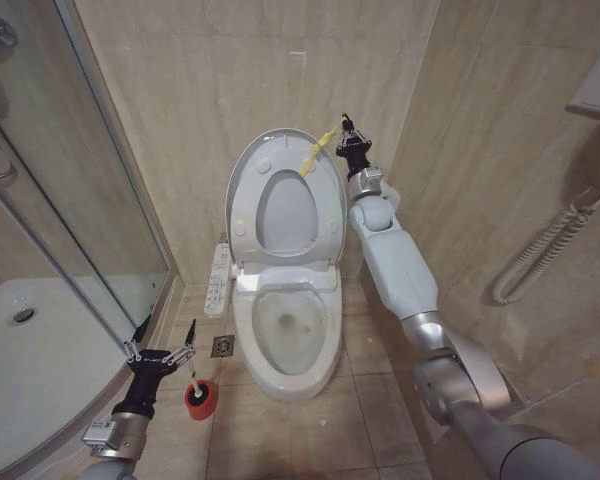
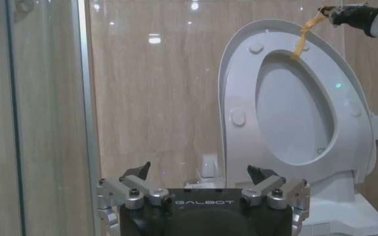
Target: Open the toilet lid, clean the toilet bowl with a toilet brush, close the toilet lid, and flush.
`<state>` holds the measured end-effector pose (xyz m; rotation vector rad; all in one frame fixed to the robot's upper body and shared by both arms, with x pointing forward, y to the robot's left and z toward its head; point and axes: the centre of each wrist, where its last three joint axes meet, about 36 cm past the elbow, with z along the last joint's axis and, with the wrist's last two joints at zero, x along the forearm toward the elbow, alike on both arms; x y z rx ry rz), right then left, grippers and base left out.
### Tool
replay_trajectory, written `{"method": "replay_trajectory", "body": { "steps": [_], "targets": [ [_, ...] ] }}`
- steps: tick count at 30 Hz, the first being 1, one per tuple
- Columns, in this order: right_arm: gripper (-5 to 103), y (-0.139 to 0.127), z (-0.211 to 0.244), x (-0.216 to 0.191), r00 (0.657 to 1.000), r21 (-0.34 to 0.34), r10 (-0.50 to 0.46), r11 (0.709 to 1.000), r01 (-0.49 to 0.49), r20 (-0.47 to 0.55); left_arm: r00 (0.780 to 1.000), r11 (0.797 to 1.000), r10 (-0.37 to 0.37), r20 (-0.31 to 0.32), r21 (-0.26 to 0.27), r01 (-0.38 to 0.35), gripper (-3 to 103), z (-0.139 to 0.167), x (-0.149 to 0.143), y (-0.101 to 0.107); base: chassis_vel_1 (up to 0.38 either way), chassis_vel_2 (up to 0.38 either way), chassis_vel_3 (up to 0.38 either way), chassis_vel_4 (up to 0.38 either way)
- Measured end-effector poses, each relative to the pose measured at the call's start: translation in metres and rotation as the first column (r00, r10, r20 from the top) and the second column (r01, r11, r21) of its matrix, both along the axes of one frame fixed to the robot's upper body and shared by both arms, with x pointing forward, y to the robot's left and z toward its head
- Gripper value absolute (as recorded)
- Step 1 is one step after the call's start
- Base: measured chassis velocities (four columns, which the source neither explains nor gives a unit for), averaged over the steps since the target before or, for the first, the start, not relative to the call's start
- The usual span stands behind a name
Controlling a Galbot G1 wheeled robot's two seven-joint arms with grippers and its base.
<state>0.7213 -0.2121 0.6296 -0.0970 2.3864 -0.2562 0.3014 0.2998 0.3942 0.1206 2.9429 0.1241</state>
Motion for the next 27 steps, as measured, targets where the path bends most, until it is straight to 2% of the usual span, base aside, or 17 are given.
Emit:
{"method": "replay_trajectory", "body": {
  "steps": [5, 10, 14, 20, 25, 27],
  "targets": [
    [1, -0.004, -0.007, 0.003, 0.999, -0.060, -0.032, 0.998, 0.031, -0.008, 1.000, 1.000, 0.000, 0.000, 0.000, 0.000, 100, 0.000, 0.000, 0.000, 0.000, 0.000, 0.000, 0.000],
    [1, -0.006, -0.013, 0.005, 0.999, -0.093, -0.049, 0.995, 0.046, -0.024, 1.000, 1.000, 0.000, 0.000, 0.000, 0.000, 100, 0.000, 0.000, 0.000, 0.000, 0.000, 0.000, 0.000],
    [1, -0.014, -0.024, 0.007, 0.995, -0.148, -0.096, 0.985, 0.090, -0.038, 1.000, 1.000, 0.000, 0.000, 0.000, 0.000, 100, 0.000, 0.000, 0.000, 0.000, 0.000, 0.000, 0.000],
    [1, -0.027, -0.028, 0.008, 0.990, -0.190, -0.132, 0.974, 0.122, -0.042, 1.000, 1.000, 0.000, 0.000, 0.000, 0.000, 100, 0.000, 0.000, 0.000, 0.000, 0.000, 0.000, 0.000],
    [1, -0.030, -0.023, 0.004, 0.989, -0.177, -0.138, 0.976, 0.126, -0.057, 1.000, 1.000, 0.000, 0.000, 0.000, 0.000, 100, 0.000, 0.000, 0.000, 0.000, 0.000, 0.000, 0.000],
    [1, -0.026, -0.019, -0.006, 0.988, -0.147, -0.128, 0.982, 0.115, -0.082, 1.000, 1.000, 0.000, 0.000, 0.000, 0.000, 100, 0.000, 0.000, 0.000, 0.000, 0.000, 0.000, 0.000]
  ]
}}
